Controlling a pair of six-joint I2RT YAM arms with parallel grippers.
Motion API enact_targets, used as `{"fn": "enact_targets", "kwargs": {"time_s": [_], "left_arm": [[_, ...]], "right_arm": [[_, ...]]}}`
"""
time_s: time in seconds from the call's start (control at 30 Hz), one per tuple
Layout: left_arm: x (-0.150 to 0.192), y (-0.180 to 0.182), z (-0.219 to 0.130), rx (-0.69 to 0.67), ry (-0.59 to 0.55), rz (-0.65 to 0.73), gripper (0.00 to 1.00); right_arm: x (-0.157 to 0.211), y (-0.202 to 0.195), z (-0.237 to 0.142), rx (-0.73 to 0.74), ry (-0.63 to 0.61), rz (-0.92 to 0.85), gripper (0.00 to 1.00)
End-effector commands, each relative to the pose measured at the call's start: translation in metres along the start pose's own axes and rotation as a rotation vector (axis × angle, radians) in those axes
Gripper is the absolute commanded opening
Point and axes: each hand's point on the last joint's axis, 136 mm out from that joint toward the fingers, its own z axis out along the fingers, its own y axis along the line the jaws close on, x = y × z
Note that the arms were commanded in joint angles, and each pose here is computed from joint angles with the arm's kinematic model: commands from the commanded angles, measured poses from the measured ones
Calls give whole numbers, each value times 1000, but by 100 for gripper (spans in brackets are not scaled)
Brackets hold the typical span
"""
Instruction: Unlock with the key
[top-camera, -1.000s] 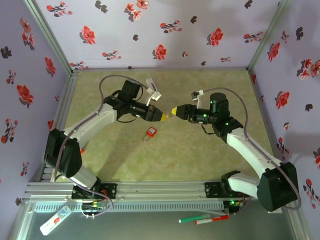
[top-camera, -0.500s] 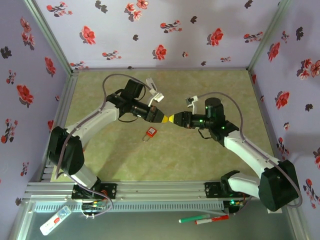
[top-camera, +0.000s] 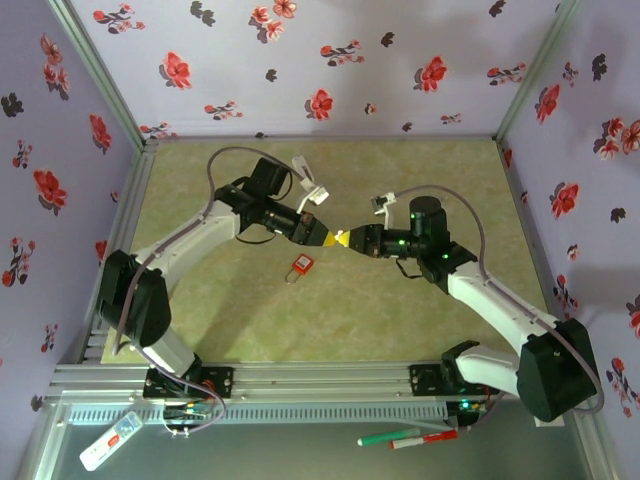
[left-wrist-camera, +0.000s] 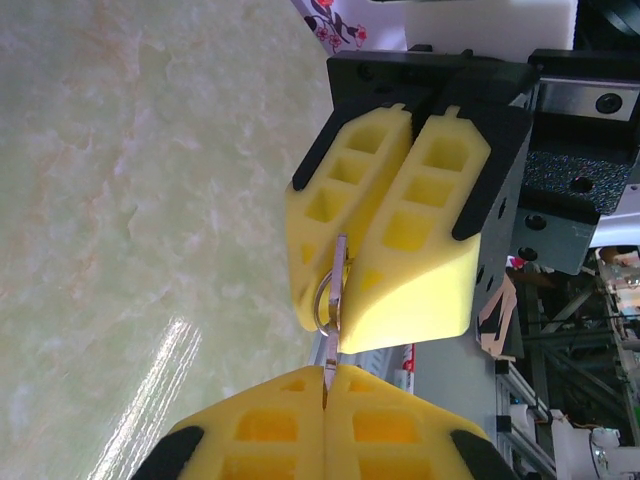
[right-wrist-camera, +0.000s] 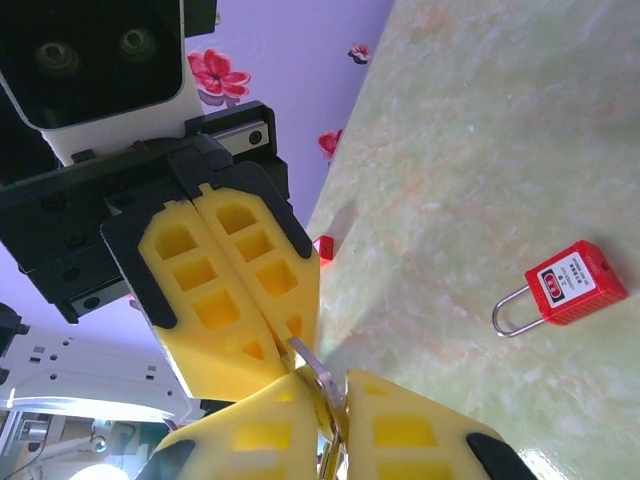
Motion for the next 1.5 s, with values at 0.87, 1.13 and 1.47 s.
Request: {"fn": "enact_targets", "kwargs": {"time_s": [0.87,1.13,1.47], "left_arm": [[65,134,-26,-926,201,343,93],[75,184,-8,-1019,383,246,87],[106,206,9,-925,504,111,75]], "right_arm": [[-19,-84,-66,645,-182,25,0],[-14,-88,-65,639,-171,44,0],[-12,-90,-63,630,-168,55,0]]}}
